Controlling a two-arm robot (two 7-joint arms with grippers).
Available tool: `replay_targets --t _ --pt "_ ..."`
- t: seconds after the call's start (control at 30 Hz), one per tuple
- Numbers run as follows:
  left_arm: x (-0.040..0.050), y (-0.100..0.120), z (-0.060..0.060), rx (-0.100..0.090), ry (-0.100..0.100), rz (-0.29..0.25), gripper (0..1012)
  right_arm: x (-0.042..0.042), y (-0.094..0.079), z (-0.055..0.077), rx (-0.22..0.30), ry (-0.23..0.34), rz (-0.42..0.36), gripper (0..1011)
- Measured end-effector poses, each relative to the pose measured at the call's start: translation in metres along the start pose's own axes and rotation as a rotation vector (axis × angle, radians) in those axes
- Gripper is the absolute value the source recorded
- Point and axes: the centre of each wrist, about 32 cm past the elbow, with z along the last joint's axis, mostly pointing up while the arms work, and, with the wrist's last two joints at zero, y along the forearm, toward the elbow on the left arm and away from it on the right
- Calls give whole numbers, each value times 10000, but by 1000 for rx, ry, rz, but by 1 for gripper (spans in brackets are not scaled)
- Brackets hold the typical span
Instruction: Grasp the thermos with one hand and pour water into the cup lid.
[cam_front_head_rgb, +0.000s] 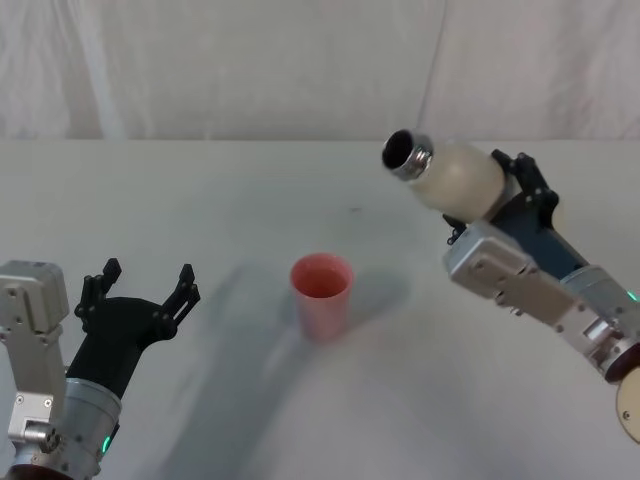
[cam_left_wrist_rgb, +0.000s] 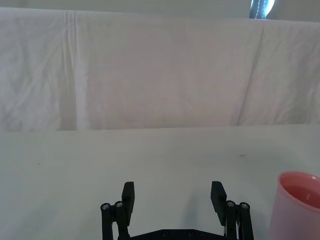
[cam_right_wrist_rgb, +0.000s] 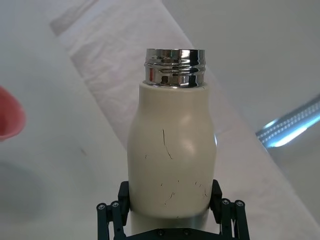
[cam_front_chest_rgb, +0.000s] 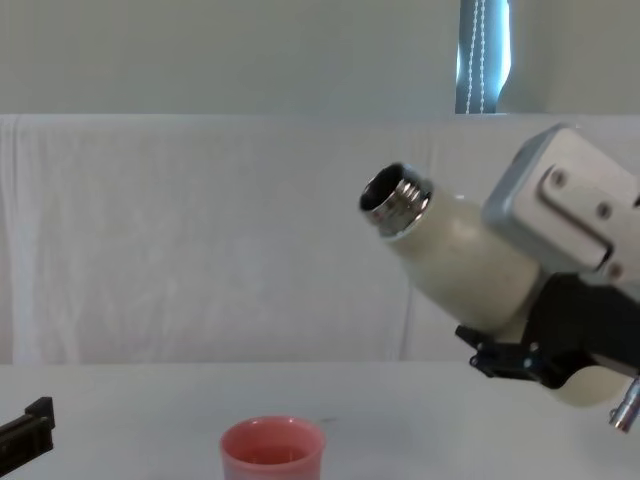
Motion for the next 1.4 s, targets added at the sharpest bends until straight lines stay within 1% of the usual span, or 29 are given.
replay_targets --t 0.13,0.3,0.4,0.47,0.57,0.77,0.9,1.13,1.2,1.4 --pt "0 0 0 0 0 0 1001 -35 22 -13 13 -67 23 960" --pt "0 0 0 0 0 0 1001 -89 59 -36 17 -105 39 960" --pt "0 0 0 0 0 0 1001 -111 82 -47 18 -116 44 960" --pt "0 0 0 0 0 0 1001 -141 116 -54 22 -130 52 960" --pt "0 0 0 0 0 0 1001 -154 139 -51 28 -141 57 960" --pt "0 0 0 0 0 0 1001 -183 192 -55 42 -183 72 960" --pt "0 0 0 0 0 0 1001 -190 203 -60 48 -201 80 960" --pt "0 0 0 0 0 0 1001 -207 231 -77 65 -246 99 960" --pt "0 0 0 0 0 0 1001 -216 249 -81 72 -267 106 960" --pt "0 0 0 0 0 0 1001 -225 280 -80 78 -298 115 960"
